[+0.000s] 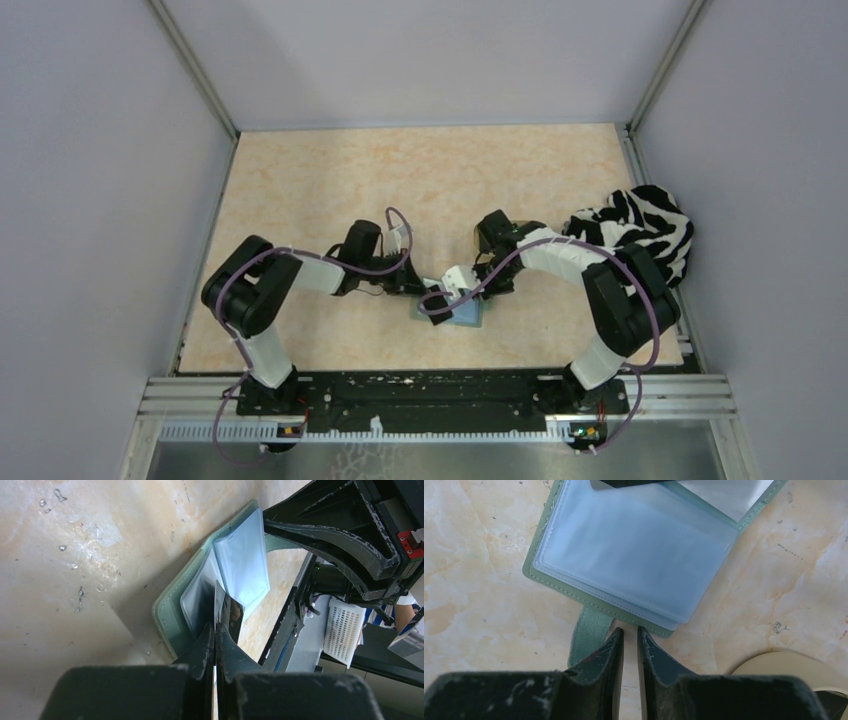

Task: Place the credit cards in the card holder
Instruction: Insert the credit card into the card holder.

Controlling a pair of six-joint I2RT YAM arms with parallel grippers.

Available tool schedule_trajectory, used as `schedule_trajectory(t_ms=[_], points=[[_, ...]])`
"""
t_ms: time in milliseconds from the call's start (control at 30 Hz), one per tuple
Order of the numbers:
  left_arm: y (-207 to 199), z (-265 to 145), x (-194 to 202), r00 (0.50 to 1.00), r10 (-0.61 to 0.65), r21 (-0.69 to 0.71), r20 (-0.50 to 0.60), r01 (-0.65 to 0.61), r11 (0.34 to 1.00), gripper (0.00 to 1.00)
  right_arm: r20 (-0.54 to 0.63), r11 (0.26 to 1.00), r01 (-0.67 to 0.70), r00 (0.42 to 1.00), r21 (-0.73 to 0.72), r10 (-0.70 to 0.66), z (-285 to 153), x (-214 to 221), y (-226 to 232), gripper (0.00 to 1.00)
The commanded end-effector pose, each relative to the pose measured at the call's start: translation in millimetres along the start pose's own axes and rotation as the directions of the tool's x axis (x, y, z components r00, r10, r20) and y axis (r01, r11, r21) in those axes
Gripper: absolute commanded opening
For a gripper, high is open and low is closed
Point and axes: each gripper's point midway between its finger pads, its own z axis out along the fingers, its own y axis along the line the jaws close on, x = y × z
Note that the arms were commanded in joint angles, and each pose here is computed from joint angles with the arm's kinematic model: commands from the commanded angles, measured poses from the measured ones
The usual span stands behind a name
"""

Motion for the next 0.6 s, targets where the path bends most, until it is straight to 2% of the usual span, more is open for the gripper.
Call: schedule_trajectory(t_ms=[0, 567], points=[[4.2, 2.9, 1.0, 1.0, 0.009, -0.002, -0.028, -0.009, 1.0, 0.0, -0.001, 1.0, 0.003, 1.0, 0.006, -0.003, 7.0, -4.1, -3.3, 0.16], [7.6, 6.8, 10.2, 0.997, -0.054, 0.0, -0.063, 0.054, 0.999, 0.0, 0.017, 0.999, -0.009, 1.0, 0.043, 0.008, 15.7, -14.8, -12.1, 0.16]])
